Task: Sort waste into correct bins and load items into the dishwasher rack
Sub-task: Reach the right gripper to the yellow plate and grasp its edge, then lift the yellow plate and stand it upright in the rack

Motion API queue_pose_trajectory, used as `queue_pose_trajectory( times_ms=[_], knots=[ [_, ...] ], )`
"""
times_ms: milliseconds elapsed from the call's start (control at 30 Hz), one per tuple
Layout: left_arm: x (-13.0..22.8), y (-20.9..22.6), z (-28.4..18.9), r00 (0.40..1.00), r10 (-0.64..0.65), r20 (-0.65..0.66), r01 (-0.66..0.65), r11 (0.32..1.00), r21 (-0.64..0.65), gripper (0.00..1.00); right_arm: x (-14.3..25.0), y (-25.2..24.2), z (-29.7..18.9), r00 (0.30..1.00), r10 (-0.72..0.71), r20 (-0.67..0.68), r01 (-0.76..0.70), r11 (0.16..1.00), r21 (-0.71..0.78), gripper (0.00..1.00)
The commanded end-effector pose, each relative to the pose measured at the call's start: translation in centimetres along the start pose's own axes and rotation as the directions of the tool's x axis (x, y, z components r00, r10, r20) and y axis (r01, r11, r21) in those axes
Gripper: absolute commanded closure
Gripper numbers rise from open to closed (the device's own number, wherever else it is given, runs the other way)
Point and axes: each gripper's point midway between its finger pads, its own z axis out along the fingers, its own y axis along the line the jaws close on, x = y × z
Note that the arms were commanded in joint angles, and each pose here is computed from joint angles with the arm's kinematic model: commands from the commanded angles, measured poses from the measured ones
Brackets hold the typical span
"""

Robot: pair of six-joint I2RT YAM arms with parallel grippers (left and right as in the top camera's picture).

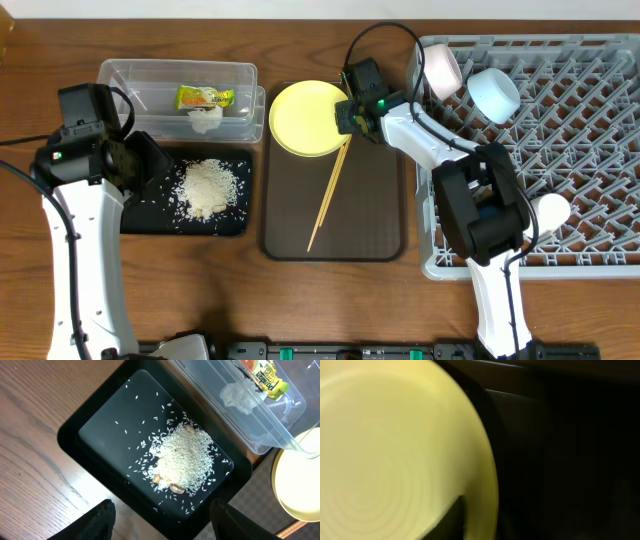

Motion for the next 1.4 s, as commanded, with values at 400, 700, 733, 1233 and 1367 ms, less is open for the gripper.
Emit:
queue_pose_trajectory(
  times_ms=[400,700,733,1233,1367],
  knots=[
    [-0.2,0.1,-0.2,1.000,-0.013,0.006,0.013,1.000,0.000,0.36,-6.1,-1.9,-6.9,0.983,-0.019,0.183,0.003,0.996,0.090,0.99],
    [-0.2,0.1,-0.2,1.000,-0.013,0.006,0.013,1.000,0.000,0.36,-9.1,-7.4,-20.0,0.956,-0.025,0.291,-0.058,0.960,0.274,0.99],
    [-0.2,0.1,-0.2,1.000,-0.013,0.006,0.013,1.000,0.000,0.36,-9.1,-8.3,-21.3,0.956,-0.030,0.292,-0.062,0.952,0.300,0.99],
    [-0.2,0.1,-0.2,1.000,-0.013,0.006,0.013,1.000,0.000,0.36,-6.0,-21.7,-38.1,0.957,-0.151,0.248,-0.021,0.815,0.578,0.99],
    [-0.2,0.1,-0.2,1.000,-0.013,0.006,0.013,1.000,0.000,0.36,-4.8,-23.3,-39.4,0.953,-0.293,0.078,0.169,0.727,0.665,0.99]
  ],
)
